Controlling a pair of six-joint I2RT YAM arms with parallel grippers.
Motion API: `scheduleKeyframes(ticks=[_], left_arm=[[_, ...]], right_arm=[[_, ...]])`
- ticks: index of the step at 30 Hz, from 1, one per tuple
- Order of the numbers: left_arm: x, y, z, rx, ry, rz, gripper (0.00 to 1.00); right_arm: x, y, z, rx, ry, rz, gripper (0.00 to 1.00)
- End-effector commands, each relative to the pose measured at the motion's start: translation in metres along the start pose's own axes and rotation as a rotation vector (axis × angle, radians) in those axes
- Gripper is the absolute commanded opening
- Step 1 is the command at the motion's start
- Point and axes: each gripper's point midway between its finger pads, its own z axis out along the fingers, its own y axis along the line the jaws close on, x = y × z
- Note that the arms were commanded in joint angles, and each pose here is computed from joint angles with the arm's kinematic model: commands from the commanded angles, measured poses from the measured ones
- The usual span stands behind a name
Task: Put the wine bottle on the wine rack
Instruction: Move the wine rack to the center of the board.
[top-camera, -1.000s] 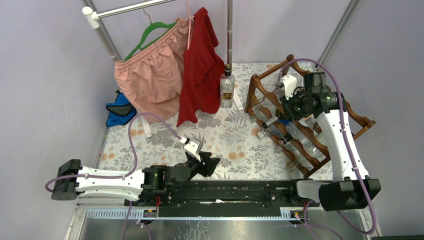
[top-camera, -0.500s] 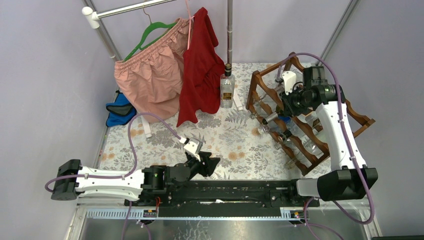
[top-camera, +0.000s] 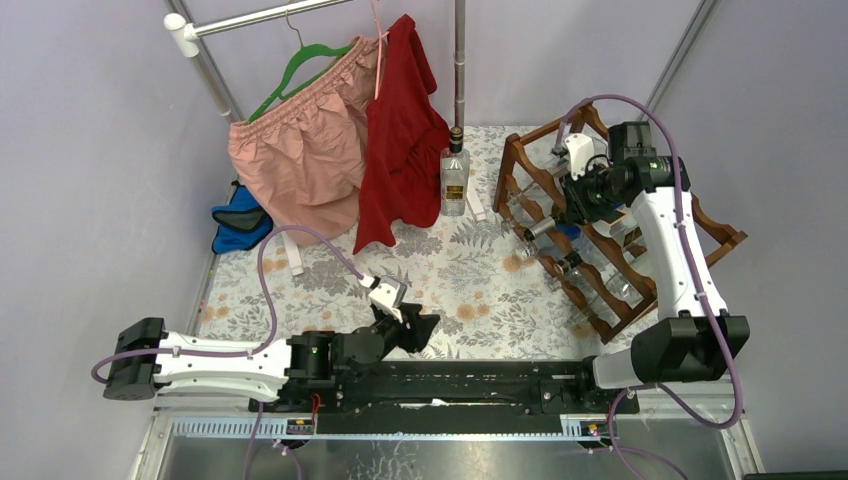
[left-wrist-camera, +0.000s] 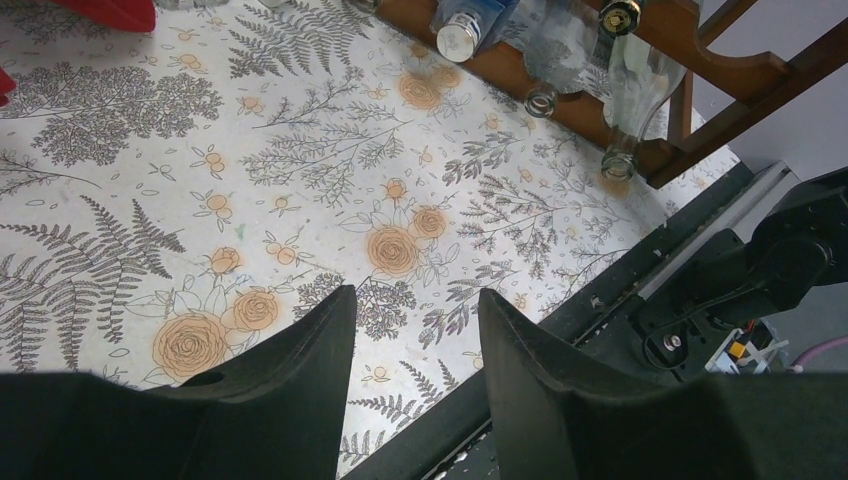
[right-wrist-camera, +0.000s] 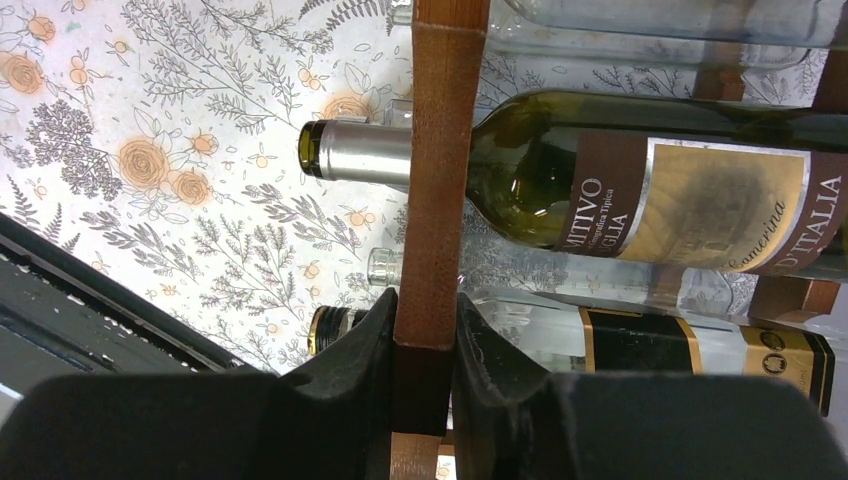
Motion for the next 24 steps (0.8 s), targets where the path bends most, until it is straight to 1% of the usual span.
scheduleKeyframes(ticks=[1,6,13,24], left_arm=[[-0.012,0.001,0.002,-0.031,-0.039,0.002,0.55],[-0.013,0.001,0.002,-0.034,-0.043,0.000,0.55],[-0.013,0.003,0.003,-0.043,-0.044,0.007,0.56],[-0.012,0.005,0.003,-0.051,-0.046,0.011,0.57]], right_arm=[[-0.081,-0.008,0.002,-0.057,-0.281,-0.212,0.02],[-0.086,0.006,0.012,-0.126,-0.275,-0.251,0.02],[-0.095,0.025,0.024,-0.169,-0.266,-0.324,0.02],[-0.115,0.034,0.035,-0.210,-0.269,-0.367,0.03]])
